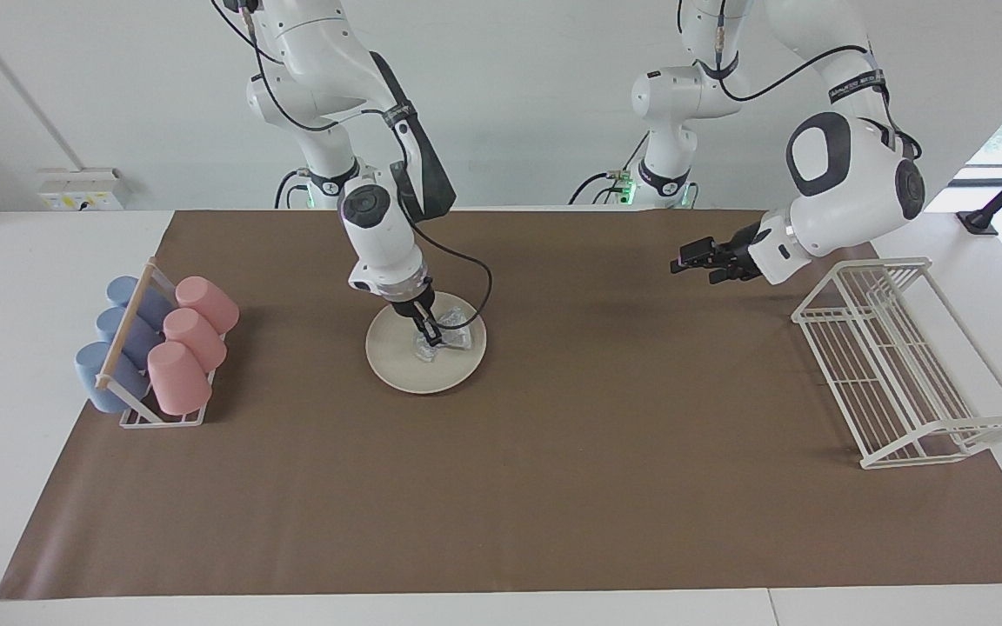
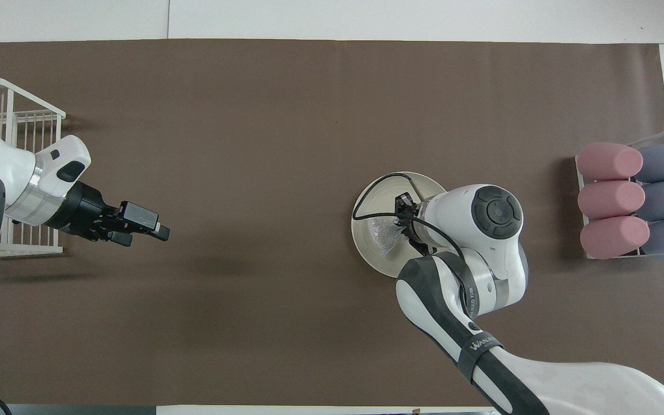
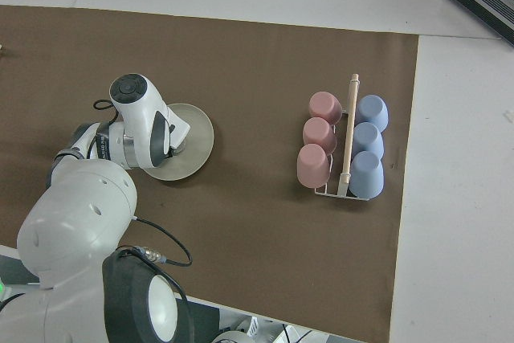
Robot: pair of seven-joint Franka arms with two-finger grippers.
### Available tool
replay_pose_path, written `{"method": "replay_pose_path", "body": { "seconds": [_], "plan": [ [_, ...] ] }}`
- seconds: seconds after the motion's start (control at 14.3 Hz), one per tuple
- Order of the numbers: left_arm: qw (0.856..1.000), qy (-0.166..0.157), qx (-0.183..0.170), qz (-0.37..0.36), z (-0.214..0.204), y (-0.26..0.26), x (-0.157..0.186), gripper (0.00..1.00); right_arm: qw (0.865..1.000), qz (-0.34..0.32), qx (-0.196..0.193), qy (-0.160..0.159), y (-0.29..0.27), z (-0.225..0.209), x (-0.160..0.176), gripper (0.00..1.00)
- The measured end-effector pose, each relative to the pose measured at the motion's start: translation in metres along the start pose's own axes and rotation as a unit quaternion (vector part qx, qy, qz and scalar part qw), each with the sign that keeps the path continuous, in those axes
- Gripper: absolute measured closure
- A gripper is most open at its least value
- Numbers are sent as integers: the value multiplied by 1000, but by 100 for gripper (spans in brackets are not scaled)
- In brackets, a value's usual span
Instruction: Wipe plate with sponge
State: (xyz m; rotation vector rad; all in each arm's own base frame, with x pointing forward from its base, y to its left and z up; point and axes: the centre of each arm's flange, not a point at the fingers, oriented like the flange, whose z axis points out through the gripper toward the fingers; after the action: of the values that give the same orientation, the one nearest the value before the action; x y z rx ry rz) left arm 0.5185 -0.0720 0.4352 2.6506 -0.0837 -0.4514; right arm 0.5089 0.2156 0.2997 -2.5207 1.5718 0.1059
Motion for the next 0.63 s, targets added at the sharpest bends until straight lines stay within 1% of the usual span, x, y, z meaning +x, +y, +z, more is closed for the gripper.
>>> {"method": "replay_pose_path", "body": {
  "seconds": [0.35,0.49,0.63],
  "plan": [
    [1000,0,1,-4,1,1,0,0,999,-35,5,6,7,-7,59,88],
    [1000,2,1,-4,0,1,1,0,999,-38,5,6,7,-7,61,88],
    [1000,5,1,-4,0,1,1,0,999,-40,4,5,6,-6,53,88]
  ]
}}
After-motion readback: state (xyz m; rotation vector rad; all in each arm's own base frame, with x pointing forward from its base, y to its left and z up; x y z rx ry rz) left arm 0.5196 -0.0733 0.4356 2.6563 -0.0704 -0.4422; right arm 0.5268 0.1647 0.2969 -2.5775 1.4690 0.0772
